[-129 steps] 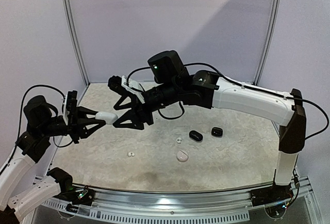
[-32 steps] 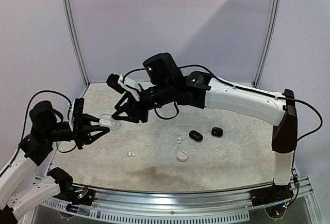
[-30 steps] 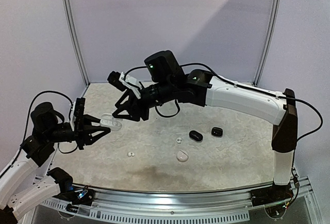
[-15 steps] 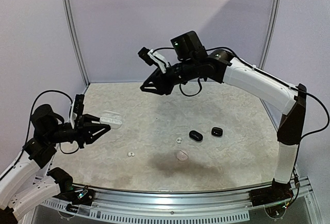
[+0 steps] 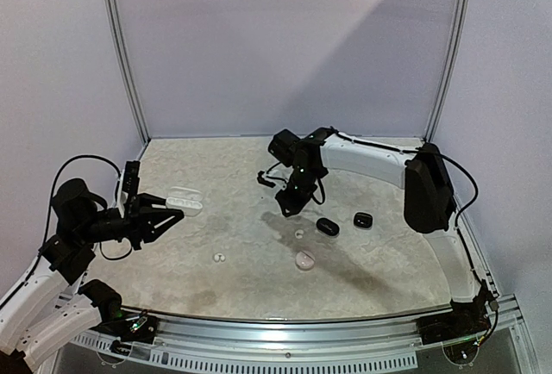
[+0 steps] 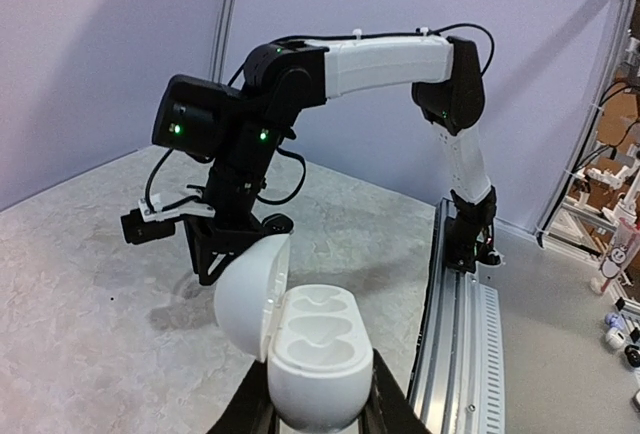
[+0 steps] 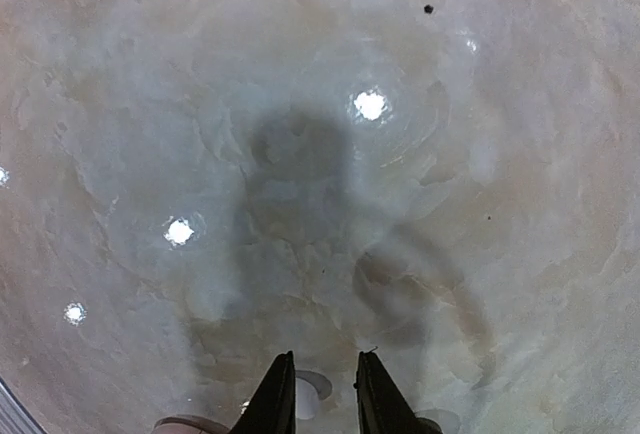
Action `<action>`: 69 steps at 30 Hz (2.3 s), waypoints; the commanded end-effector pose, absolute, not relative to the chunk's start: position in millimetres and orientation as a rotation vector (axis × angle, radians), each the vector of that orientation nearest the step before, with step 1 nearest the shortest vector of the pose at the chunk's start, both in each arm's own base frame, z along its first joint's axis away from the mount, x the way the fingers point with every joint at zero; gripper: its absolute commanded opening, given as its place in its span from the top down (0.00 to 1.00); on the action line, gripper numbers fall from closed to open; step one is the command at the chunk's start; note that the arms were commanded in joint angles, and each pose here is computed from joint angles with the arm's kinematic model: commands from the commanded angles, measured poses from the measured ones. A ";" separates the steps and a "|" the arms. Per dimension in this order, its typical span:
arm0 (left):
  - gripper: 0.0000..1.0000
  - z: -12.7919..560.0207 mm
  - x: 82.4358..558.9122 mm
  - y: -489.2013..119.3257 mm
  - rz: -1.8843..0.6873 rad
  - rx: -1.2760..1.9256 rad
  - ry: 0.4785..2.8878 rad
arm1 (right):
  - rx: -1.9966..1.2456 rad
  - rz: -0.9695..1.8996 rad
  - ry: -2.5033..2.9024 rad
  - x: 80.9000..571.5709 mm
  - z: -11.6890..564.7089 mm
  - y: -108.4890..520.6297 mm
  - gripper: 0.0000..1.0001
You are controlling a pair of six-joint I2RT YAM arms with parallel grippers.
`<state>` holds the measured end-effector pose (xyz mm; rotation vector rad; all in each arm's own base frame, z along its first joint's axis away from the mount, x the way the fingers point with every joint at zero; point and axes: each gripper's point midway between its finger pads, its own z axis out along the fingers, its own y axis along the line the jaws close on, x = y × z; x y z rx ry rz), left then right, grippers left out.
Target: Insert the wireless bluetooth earbuds into the charging case
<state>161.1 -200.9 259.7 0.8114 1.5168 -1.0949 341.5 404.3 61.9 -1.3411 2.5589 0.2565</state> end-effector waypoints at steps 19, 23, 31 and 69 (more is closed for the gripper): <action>1.00 253.7 162.6 -197.3 -1.068 0.801 1.505 | -1.196 0.140 2.893 299.4 2.8 345.6 0.91; 1.00 253.4 162.6 -197.5 -1.070 0.800 1.504 | -1.159 0.162 2.923 288.9 7.0 340.2 0.92; 1.00 254.3 162.3 -197.3 -1.068 0.799 1.496 | -1.163 0.248 2.931 263.1 18.3 345.5 0.93; 1.00 250.5 162.9 -196.5 -1.056 0.801 1.503 | -1.586 0.283 2.623 306.0 20.6 367.0 0.81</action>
